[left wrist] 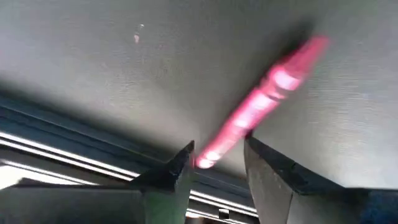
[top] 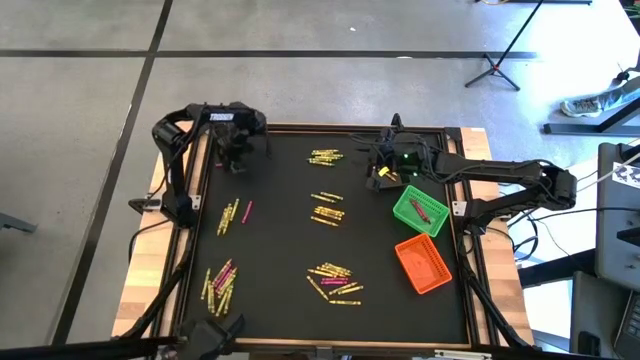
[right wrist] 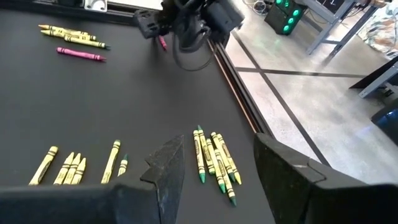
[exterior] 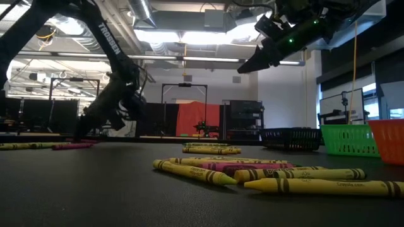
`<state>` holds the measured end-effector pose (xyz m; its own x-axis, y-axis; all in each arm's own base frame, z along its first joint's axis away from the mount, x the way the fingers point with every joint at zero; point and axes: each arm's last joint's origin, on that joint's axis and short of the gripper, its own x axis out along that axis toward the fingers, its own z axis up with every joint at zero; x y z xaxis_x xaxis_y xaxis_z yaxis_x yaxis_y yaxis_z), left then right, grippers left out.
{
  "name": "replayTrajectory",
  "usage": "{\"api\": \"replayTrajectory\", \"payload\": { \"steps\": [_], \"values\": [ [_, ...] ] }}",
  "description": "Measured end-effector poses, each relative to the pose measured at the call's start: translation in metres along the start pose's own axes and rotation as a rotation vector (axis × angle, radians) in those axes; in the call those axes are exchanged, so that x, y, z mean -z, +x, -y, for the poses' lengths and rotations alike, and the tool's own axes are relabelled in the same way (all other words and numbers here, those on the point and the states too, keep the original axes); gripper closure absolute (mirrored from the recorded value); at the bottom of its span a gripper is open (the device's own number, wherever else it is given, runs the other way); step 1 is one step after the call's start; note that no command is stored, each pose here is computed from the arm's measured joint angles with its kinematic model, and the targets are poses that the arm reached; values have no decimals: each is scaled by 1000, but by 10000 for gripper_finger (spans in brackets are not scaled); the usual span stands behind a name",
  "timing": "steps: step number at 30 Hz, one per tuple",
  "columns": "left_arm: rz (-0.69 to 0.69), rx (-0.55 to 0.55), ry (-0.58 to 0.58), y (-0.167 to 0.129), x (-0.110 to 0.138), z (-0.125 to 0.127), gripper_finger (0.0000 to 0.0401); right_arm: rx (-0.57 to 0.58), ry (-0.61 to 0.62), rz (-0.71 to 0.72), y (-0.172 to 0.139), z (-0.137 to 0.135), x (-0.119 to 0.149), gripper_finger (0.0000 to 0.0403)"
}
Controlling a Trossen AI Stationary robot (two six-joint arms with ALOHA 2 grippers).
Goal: Sort crayons
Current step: Put the red crayon into the green basket
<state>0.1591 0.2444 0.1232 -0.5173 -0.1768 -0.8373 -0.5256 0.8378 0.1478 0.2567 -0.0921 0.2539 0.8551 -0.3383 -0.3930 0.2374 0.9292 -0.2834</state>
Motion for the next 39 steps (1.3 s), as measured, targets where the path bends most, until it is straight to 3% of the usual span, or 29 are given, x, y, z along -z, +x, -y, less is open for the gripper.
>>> {"api": "replayTrajectory", "payload": {
  "steps": [4,9,22,29,33,36,39],
  "values": [
    [-4,-86,53,5,-2,10,276,1,-5,3,0,0,0,214],
    [23,-78,121,3,-6,17,281,-5,-16,17,0,0,-1,214],
    [59,-64,209,2,-9,17,381,-71,-21,38,0,-2,-2,214],
    [48,-107,215,-1,-8,22,396,-71,-21,37,0,-2,-2,214],
    [149,-139,201,-18,-4,31,395,-88,11,30,2,-3,0,214],
    [241,-178,195,-39,8,39,395,-166,29,45,9,-6,2,213],
    [405,-212,190,-65,24,49,395,-180,35,53,15,-7,3,197]
  ]
}}
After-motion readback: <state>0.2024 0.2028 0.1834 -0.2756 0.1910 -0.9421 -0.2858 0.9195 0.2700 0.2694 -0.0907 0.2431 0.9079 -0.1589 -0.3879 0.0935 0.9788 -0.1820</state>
